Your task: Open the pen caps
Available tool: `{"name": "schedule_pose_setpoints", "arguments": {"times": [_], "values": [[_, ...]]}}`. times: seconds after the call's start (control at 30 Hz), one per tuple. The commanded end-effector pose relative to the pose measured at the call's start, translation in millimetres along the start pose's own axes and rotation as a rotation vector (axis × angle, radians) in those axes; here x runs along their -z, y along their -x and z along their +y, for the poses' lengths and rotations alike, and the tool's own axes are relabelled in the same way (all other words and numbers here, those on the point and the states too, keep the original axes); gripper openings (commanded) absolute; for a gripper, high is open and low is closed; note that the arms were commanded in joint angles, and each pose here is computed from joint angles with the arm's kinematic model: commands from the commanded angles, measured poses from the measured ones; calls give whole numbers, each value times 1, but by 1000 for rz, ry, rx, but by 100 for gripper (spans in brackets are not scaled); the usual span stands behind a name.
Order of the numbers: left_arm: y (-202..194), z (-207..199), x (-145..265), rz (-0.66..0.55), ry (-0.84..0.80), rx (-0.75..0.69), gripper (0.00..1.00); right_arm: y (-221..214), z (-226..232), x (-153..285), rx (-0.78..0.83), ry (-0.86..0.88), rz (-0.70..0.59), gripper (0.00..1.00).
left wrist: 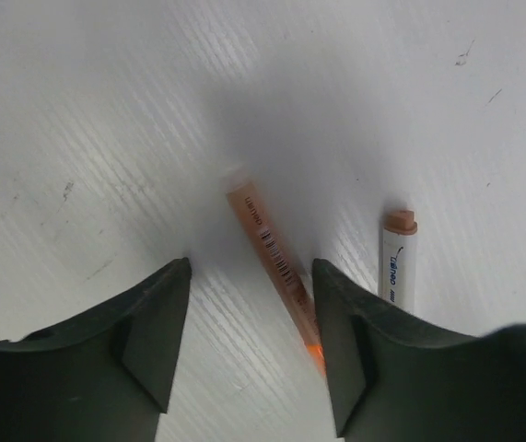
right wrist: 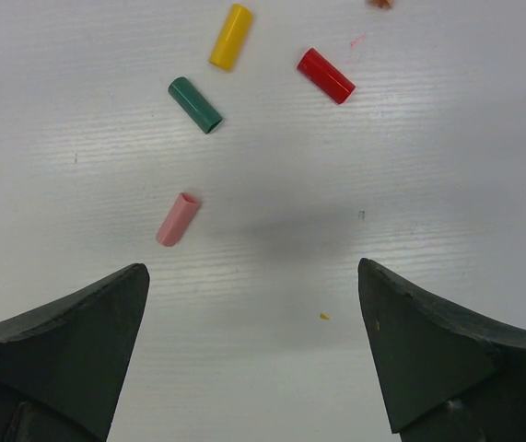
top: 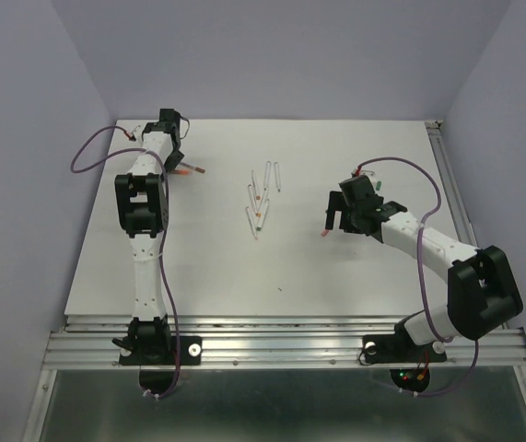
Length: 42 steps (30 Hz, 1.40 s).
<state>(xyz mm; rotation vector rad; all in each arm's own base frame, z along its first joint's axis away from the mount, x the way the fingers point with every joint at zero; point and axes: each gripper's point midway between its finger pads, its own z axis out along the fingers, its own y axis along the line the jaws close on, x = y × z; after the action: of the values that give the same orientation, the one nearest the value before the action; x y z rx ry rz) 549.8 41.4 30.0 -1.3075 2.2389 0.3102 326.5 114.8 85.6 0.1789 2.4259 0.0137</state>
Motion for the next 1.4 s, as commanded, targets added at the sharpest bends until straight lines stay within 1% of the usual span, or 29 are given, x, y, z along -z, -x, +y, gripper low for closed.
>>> {"name": "schedule_pose_setpoints", "arguments": {"times": [0.0,0.03,0.07,0.1,0.13,0.17,0.2,0.23,0.27,0.3,0.4,0.43,0.47,0.5,0.53,0.57,0.63,0.67,0.7,0.73,0.8,0.83,0.9,0.97,1.03,1.1,1.13,1.2,1.37], "values": [[-2,0,-3,16,-1,-25,56,18,-1,2,-13,-17,-44,100],[-7,2,-5,31,2,-34,45,18,0,2,-16,-14,-46,100],[-15,8,-9,50,16,-54,29,19,0,3,-17,-14,-49,100],[-20,12,-11,61,23,-65,29,19,0,3,-17,-13,-50,100],[-22,13,-7,72,12,-62,5,19,-1,3,-20,-16,-51,100],[-27,17,-7,83,16,-65,0,19,-1,4,-21,-15,-53,100],[-45,36,-15,116,60,-87,0,19,-1,4,-20,-14,-51,100],[-40,32,-6,105,11,-81,0,20,-1,5,-23,-12,-55,100],[-45,39,-5,109,11,-83,0,20,-1,6,-25,-11,-54,100],[-54,57,1,124,24,-95,0,20,-1,7,-26,-10,-53,100],[-57,68,14,105,-36,-94,0,22,4,12,-34,26,-59,100],[-60,82,30,104,-57,-98,0,23,6,14,-31,40,-64,100],[-58,75,39,93,-130,-97,0,22,14,18,-30,95,-61,100],[-63,84,59,107,-197,-101,0,22,19,20,-19,128,-62,100],[-61,86,70,89,-243,-98,0,22,25,23,-12,169,-62,100],[-55,81,81,49,-304,-86,0,16,38,29,0,254,-37,100],[-61,94,114,12,-369,-92,0,14,51,39,15,356,-51,100],[-64,94,126,0,-404,-89,0,10,63,48,22,441,-33,100],[-69,95,137,-4,-443,-99,0,12,71,54,27,492,-51,100],[-78,98,160,-15,-509,-111,0,6,79,64,36,567,-37,100],[-84,100,180,-36,-558,-109,0,2,91,76,60,646,-30,100],[-84,104,198,-63,-597,-79,0,1,98,85,93,685,-39,100],[-101,99,226,-59,-679,-97,0,-11,117,101,162,744,-41,100],[-108,96,256,-63,-768,-71,0,-21,138,117,231,807,-60,100],[-109,94,277,-68,-830,-48,0,-25,151,127,239,859,-64,100],[-110,93,290,-89,-849,-33,0,-31,166,138,257,926,-53,100],[-120,90,305,-82,-883,-42,0,-27,177,147,260,971,-68,100],[-122,89,308,-75,-888,-30,0,-25,185,153,264,998,-73,100],[-151,74,328,-8,-935,-37,0,-19,206,169,270,1082,-86,99]]}}
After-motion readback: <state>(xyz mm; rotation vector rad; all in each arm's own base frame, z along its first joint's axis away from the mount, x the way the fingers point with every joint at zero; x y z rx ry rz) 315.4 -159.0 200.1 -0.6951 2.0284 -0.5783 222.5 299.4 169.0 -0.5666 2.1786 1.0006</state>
